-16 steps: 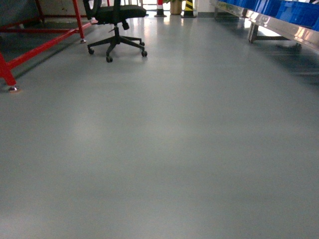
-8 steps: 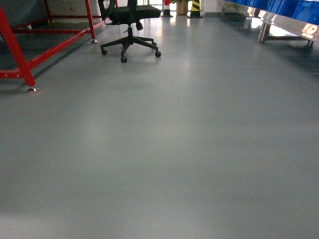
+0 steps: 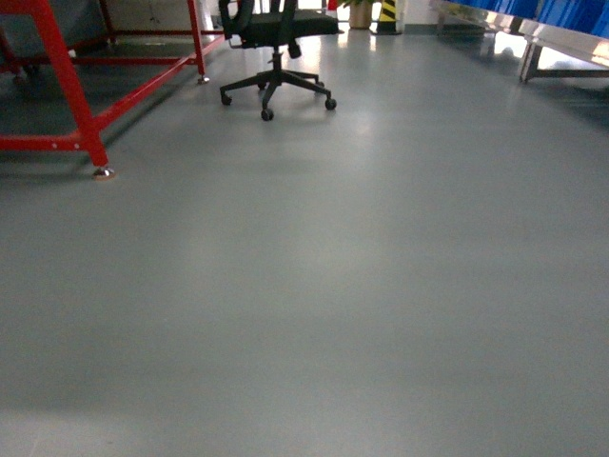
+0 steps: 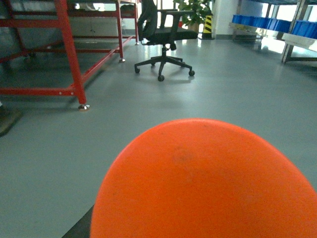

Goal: Pick capacitor and pack into box

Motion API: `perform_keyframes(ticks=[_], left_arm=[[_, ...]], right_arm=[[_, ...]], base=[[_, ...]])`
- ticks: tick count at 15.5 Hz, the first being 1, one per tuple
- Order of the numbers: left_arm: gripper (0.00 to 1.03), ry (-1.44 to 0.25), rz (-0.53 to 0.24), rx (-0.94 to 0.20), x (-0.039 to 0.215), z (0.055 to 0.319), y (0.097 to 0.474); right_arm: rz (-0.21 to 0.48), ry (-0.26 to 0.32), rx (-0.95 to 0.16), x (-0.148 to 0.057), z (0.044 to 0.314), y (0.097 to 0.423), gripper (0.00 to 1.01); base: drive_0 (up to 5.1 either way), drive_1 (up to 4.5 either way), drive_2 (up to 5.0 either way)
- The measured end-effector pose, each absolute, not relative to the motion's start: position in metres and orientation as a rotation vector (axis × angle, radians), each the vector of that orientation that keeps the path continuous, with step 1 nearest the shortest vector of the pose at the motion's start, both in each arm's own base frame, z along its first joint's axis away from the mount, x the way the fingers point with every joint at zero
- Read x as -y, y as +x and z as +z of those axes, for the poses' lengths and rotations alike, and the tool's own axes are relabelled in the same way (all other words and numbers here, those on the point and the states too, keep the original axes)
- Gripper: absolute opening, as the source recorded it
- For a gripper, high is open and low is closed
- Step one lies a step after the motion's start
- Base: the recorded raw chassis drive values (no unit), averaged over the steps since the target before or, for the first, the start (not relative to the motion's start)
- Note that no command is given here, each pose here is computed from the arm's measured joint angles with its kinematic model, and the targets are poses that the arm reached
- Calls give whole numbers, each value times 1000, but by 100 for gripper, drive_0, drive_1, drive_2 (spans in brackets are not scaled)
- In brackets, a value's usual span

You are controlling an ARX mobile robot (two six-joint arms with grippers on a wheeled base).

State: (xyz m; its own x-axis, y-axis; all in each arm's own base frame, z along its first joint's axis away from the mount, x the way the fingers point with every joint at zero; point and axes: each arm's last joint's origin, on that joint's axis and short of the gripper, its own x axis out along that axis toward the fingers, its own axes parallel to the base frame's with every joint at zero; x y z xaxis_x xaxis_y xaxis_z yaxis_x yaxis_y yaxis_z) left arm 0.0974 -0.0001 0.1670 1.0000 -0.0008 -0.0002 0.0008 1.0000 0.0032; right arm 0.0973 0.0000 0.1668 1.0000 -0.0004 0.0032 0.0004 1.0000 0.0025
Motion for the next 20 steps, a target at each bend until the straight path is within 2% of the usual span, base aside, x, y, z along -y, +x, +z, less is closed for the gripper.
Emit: perform_keyframes(ticks=[20], left_arm=[[43,3,0,-1,0,167,97]], right_arm=[[0,2,2,0,167,97,98]], base=[[-507,239,239]])
